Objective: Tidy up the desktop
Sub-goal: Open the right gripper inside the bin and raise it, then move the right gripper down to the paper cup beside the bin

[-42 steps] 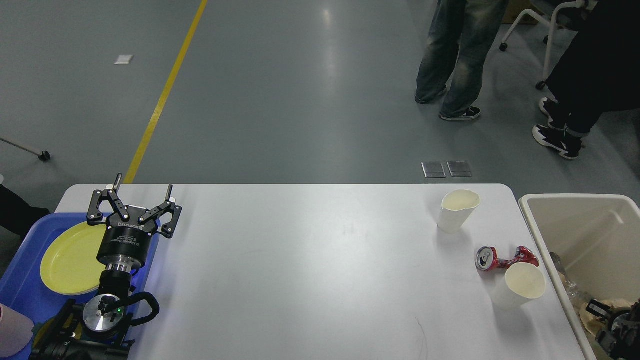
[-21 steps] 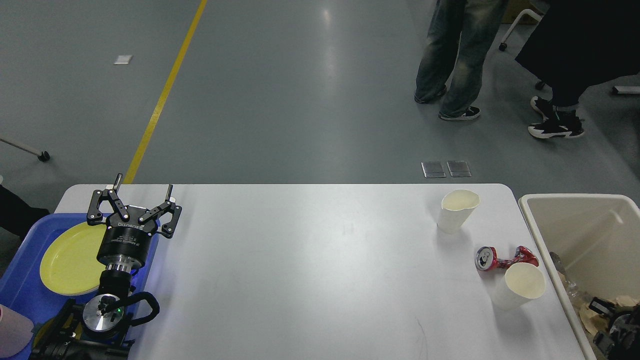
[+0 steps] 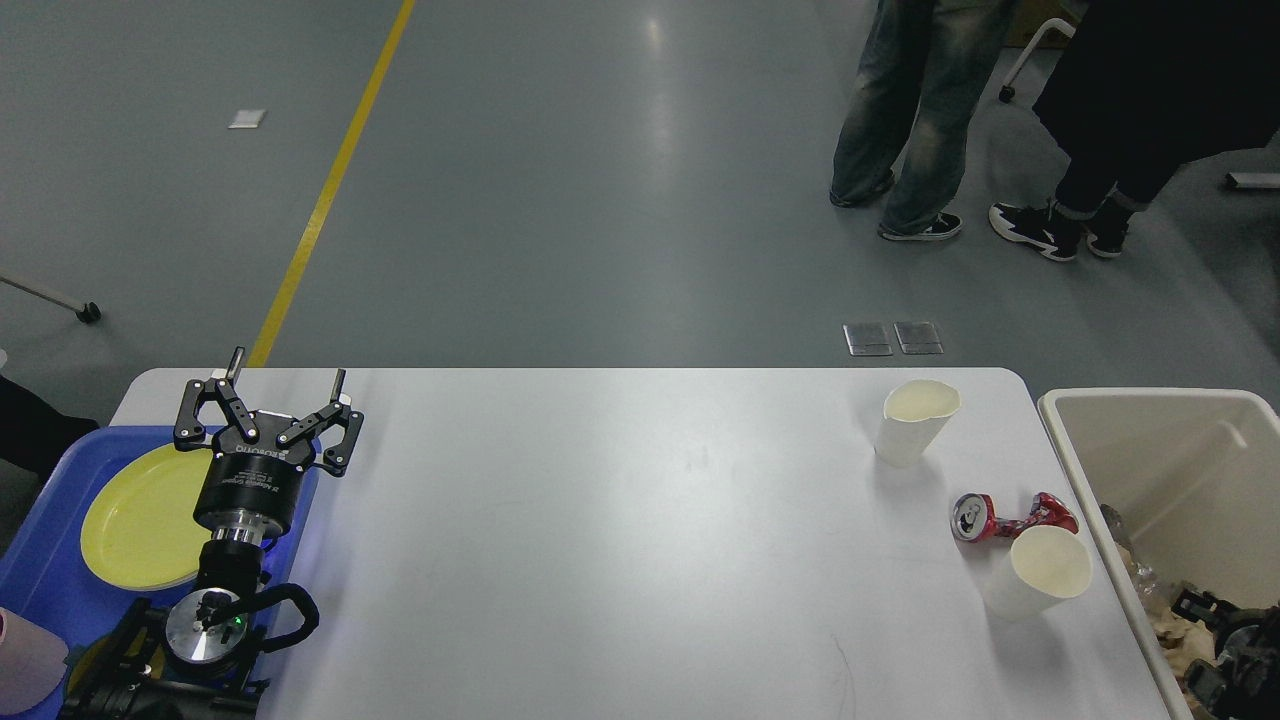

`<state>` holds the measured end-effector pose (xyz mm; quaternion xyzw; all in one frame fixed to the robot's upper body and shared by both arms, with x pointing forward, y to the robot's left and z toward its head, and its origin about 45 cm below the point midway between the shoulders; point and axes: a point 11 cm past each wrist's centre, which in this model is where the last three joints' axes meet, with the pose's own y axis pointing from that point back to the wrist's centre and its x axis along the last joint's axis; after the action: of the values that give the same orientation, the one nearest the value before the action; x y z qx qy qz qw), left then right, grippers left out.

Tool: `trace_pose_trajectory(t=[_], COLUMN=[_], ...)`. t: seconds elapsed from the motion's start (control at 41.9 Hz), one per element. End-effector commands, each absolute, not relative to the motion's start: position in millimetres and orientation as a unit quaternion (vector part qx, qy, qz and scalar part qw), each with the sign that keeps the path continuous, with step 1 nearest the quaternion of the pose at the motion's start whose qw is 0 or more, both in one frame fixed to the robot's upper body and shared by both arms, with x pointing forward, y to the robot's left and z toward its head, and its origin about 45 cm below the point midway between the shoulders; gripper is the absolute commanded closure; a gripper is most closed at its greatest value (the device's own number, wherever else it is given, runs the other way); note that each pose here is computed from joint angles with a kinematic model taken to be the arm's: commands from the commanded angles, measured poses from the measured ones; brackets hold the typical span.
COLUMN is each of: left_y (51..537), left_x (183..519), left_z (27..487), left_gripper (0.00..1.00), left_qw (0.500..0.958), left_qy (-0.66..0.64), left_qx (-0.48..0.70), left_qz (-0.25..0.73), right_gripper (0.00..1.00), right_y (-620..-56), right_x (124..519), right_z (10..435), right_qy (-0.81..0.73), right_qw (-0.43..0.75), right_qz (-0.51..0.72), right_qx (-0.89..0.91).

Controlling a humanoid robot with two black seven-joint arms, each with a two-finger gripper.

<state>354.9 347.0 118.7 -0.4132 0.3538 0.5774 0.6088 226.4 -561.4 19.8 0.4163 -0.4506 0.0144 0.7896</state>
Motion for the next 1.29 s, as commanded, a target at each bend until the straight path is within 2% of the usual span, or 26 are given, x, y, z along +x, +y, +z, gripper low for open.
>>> trace_pose_trajectory(t=[0.0, 0.191, 0.334, 0.549, 0.764, 0.788, 0.955, 1.099, 1.266], left_y=[347.1, 347.0, 347.1, 347.0, 347.0, 347.0, 347.0, 347.0, 347.1], left_x=[354.7, 354.9, 354.7, 354.9, 354.9, 354.9, 354.9, 354.9, 354.7], left_z=[118.2, 118.7, 118.2, 118.7, 118.7, 118.7, 118.7, 118.7, 118.2], left_gripper=[0.04, 0.04, 0.04, 0.04, 0.04, 0.04, 0.04, 0.04, 0.04], left_qw=[0.608, 0.609, 0.608, 0.609, 0.609, 0.609, 0.609, 0.609, 0.608], left_qy=[0.354, 0.354, 0.354, 0.354, 0.354, 0.354, 0.354, 0.354, 0.354], left_qx=[-0.413, -0.413, -0.413, -0.413, -0.413, -0.413, -0.413, -0.413, -0.413], left_qz=[0.578, 0.577, 0.578, 0.577, 0.577, 0.577, 0.577, 0.577, 0.578], right_gripper=[0.0, 0.0, 0.0, 0.0, 0.0, 0.0, 0.0, 0.0, 0.0], right_y=[-560.8, -559.6, -588.1, -571.0, -517.6, -499.9, -428.7, -366.9, -319.8], right_x=[227.5, 240.8, 251.0, 294.8, 336.5, 347.1, 376.4, 370.8, 333.0], right_z=[20.0, 29.3, 75.5, 142.4, 222.9, 243.4, 308.1, 356.9, 381.1], right_qy=[-0.452, -0.452, -0.47, -0.43, -0.339, -0.317, -0.229, -0.155, -0.097], right_qw=[0.789, 0.781, 0.774, 0.759, 0.747, 0.742, 0.731, 0.719, 0.704], right_qz=[0.014, -0.007, -0.048, -0.077, -0.101, -0.101, -0.09, -0.078, -0.074], right_qx=[0.417, 0.431, 0.422, 0.483, 0.563, 0.582, 0.636, 0.673, 0.699])
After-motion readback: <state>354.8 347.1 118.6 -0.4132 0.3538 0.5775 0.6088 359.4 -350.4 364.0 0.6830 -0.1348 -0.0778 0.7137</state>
